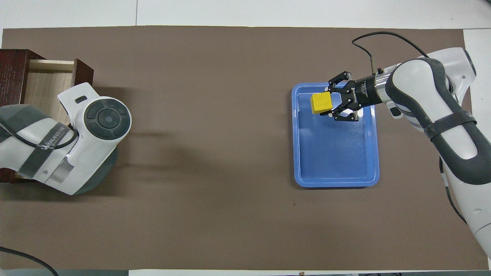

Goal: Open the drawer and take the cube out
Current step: 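Carry the cube over the blue tray with the right gripper while the left withdraws, then open the right gripper to release the cube into the tray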

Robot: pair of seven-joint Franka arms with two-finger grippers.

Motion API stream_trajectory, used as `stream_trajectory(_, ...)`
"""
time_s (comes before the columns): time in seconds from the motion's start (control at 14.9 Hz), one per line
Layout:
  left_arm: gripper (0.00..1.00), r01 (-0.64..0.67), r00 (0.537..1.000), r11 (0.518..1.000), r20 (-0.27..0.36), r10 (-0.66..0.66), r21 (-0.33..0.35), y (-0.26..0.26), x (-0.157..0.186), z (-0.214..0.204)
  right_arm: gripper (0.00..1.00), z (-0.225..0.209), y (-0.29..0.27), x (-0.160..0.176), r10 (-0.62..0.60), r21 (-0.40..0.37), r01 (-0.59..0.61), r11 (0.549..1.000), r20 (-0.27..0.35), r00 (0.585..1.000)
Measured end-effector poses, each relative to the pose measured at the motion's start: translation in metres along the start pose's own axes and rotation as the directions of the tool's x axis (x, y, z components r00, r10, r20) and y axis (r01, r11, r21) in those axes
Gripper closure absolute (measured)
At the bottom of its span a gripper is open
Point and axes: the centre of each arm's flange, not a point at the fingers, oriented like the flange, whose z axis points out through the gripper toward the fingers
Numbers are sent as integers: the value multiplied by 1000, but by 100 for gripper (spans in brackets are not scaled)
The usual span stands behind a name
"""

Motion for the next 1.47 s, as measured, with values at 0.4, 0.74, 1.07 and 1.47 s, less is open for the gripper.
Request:
stream_trajectory(0.4,0,-50,999,999,16,50,-17,2,40,26,44,29,-3,31,43,9,-43,999,-23,999)
stream_trajectory(0.74,0,-90,995,996,30,91,-14,-5,97,63,44,46,1,33,15,-3,-15,1000,-32,999)
stream_trajectory(1.07,0,-108,994,994,34,108,-11,-8,110,73,44,52,6,37,16,-15,-16,1000,-32,999)
stream_trajectory(1.47,0,-112,993,994,34,113,-13,-8,112,74,8,53,7,38,19,-18,-20,1000,-30,999)
